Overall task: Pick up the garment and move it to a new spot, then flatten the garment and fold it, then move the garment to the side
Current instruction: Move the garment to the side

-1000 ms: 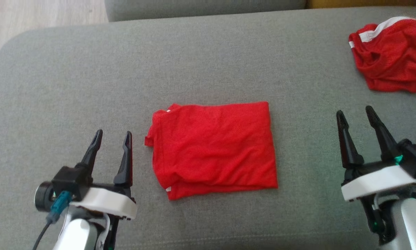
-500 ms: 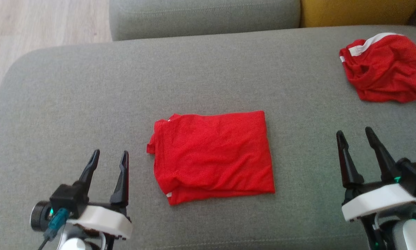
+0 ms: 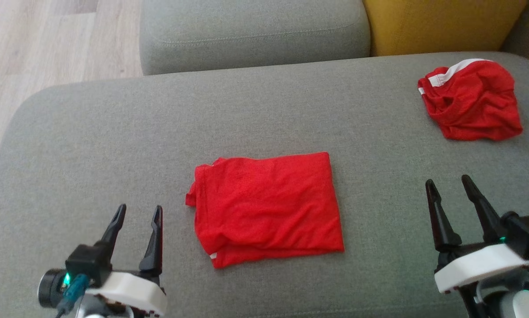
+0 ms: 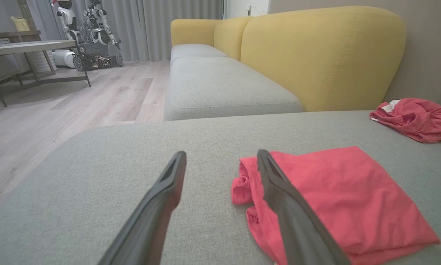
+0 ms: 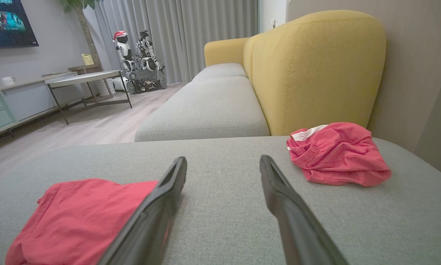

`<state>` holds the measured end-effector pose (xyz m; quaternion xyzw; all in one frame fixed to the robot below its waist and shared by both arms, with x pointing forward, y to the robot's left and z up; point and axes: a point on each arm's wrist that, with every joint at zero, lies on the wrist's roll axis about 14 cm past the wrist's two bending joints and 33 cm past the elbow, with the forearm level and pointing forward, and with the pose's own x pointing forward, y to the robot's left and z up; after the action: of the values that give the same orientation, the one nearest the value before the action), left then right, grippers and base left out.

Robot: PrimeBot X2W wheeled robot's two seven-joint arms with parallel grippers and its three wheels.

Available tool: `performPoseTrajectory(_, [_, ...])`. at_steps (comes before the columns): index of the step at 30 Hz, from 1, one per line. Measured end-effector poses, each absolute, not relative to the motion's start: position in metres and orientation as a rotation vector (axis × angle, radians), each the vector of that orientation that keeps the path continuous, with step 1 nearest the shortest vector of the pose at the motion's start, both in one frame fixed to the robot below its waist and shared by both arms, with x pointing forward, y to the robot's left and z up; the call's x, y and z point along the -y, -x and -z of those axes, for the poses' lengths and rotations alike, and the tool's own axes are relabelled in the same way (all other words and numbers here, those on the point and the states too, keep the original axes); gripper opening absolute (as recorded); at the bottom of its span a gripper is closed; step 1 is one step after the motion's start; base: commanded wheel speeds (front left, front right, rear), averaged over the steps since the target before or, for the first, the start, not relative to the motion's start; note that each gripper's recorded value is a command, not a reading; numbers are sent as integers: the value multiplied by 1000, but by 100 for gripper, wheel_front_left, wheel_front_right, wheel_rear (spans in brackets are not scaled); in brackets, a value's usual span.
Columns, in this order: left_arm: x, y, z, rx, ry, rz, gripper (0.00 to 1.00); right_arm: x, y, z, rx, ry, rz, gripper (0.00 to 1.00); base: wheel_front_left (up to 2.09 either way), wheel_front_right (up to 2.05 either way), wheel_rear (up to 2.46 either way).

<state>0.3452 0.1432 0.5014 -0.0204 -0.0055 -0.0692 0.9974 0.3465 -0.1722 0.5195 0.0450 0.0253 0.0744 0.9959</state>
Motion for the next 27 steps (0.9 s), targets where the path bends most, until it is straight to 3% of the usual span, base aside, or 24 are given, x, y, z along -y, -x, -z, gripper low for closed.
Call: performPoseTrajectory(27, [-146, -342, -502, 13, 44, 118, 100, 171, -341, -516, -64, -93, -150, 100, 0, 0, 0])
